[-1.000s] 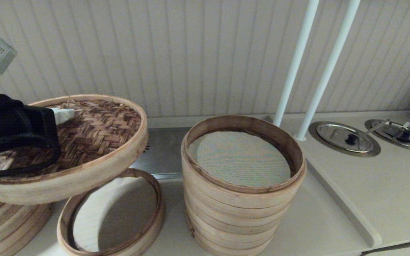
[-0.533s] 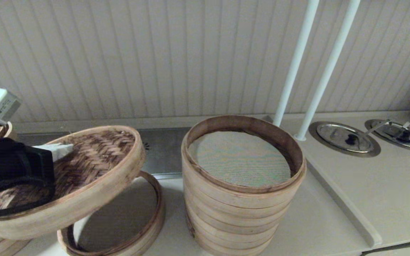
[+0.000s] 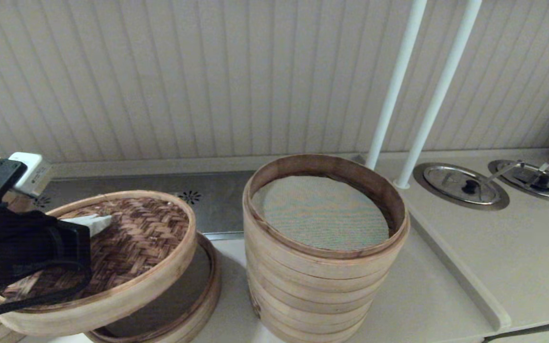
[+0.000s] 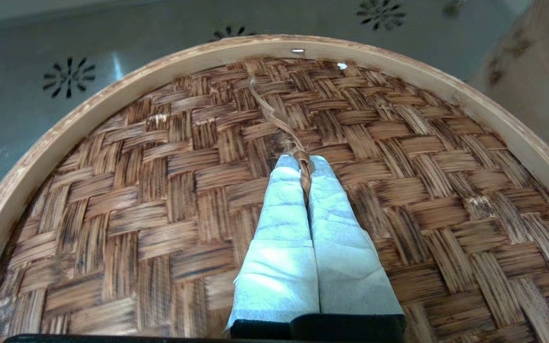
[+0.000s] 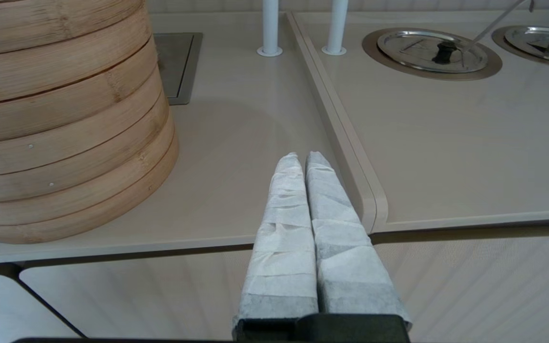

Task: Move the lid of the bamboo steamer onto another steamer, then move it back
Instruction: Put the steamer

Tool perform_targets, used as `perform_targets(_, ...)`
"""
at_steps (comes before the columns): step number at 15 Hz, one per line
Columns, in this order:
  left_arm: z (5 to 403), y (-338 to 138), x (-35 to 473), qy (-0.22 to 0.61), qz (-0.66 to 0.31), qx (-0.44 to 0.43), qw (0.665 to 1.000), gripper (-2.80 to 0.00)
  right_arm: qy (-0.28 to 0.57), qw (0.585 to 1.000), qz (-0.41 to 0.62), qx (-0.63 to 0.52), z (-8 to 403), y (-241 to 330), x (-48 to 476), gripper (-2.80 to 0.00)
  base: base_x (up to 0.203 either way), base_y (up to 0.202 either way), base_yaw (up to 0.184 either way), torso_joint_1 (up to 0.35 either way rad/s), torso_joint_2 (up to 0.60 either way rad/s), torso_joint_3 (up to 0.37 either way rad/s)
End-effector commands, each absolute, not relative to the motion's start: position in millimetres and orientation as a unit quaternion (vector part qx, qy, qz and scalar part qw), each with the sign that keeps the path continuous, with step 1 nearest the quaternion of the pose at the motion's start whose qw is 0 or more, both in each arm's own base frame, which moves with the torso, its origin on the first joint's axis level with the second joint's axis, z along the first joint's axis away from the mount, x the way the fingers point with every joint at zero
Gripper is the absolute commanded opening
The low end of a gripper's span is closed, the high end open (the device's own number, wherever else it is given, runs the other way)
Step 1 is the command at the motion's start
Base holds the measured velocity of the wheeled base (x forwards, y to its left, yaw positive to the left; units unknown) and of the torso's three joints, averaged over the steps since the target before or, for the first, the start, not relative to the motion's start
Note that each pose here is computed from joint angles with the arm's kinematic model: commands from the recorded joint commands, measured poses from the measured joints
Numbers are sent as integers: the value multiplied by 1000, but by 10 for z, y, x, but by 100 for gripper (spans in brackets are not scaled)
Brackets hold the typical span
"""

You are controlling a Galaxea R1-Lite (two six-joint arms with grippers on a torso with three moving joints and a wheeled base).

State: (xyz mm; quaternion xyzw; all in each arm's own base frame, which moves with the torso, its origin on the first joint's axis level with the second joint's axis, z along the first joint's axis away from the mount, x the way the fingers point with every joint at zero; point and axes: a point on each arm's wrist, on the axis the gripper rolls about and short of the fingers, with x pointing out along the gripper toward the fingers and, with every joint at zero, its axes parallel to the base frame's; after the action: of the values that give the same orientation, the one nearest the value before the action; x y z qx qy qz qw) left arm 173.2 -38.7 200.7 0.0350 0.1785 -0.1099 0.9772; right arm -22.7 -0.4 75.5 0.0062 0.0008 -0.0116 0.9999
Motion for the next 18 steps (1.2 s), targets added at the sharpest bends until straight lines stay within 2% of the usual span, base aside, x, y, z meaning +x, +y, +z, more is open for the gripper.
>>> perform_targets(1, 1871, -397, 1798, 198, -109, 37, 973, -280, 2, 1000, -12, 6, 747, -3, -225, -280, 0, 0, 0, 0, 0, 0)
perform_targets(6, 1652, -431, 1925, 218, -119, 33, 968, -280, 2, 1000, -12, 6, 747, -4, -225, -280, 0, 0, 0, 0, 0, 0)
perform_targets(13, 1548, -457, 2035, 243, -120, 27, 962, -280, 2, 1000, -12, 6, 747, -4, -225, -280, 0, 0, 0, 0, 0, 0)
perform_targets(18, 1510, -470, 2064, 229, -129, 25, 965, -280, 2, 1000, -12, 6, 747, -4, -225, -280, 0, 0, 0, 0, 0, 0)
